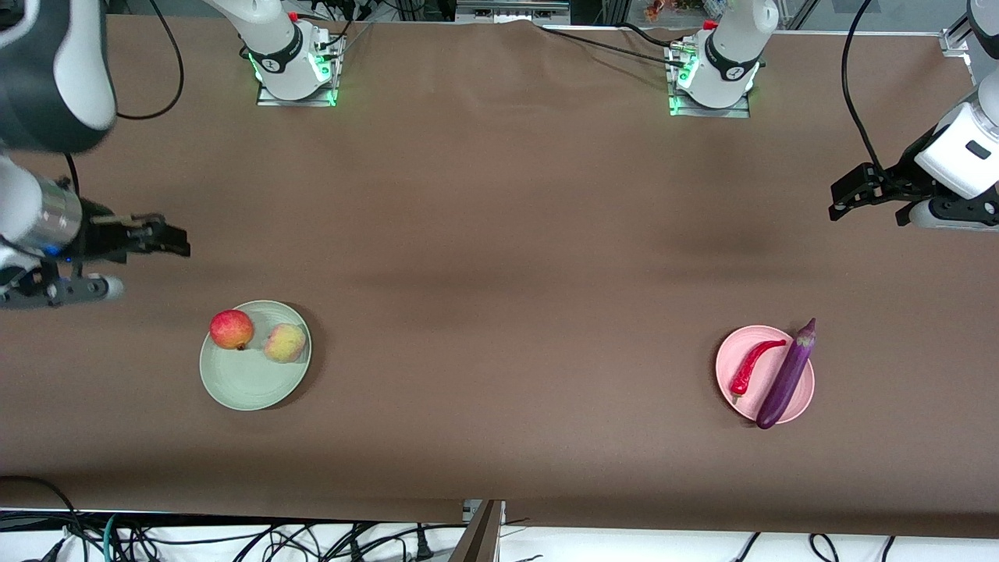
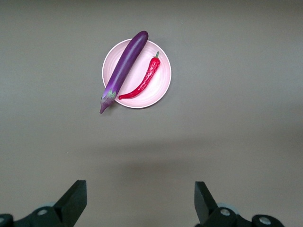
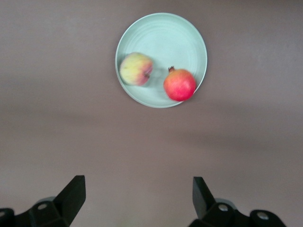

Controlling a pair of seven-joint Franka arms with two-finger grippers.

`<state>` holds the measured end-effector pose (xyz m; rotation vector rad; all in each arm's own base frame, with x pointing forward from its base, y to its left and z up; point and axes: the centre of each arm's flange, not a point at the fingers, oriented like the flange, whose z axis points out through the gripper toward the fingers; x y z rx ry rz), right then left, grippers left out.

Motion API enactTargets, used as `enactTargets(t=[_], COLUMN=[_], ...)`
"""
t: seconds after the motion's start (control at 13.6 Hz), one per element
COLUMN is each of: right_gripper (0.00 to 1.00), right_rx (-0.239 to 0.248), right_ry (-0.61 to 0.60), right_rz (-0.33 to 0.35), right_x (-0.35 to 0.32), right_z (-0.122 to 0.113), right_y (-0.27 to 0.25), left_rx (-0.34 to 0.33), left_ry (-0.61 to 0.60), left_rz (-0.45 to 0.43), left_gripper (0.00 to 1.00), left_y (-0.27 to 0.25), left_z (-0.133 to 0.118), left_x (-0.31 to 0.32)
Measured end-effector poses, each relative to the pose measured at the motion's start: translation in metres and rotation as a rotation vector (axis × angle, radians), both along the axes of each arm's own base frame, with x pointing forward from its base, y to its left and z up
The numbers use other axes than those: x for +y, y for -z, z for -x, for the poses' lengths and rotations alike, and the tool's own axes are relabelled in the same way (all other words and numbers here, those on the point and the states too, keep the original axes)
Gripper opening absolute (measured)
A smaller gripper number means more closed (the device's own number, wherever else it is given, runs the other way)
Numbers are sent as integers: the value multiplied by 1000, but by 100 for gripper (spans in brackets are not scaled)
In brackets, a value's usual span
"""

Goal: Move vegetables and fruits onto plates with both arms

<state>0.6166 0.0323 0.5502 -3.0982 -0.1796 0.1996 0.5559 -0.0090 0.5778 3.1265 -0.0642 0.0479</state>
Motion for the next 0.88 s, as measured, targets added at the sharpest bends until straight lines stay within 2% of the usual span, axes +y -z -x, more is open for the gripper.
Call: enactTargets(t=[0.29, 0.44, 0.88], right_gripper=[100, 100, 100], right_rx=[-61, -55, -29], right_ry=[47, 70, 109], right_rz=[-8, -4, 27], right_x=[-32, -45, -21], right_z=[42, 60, 64], right_y=[-44, -52, -41], left_rx=[0, 1, 2], left_ry=[6, 7, 19], left_rz=[-1, -1, -1], left_gripper=[100, 100, 100], left_y=[0, 0, 0], left_z=[0, 0, 0], left_x=[-3, -4, -10])
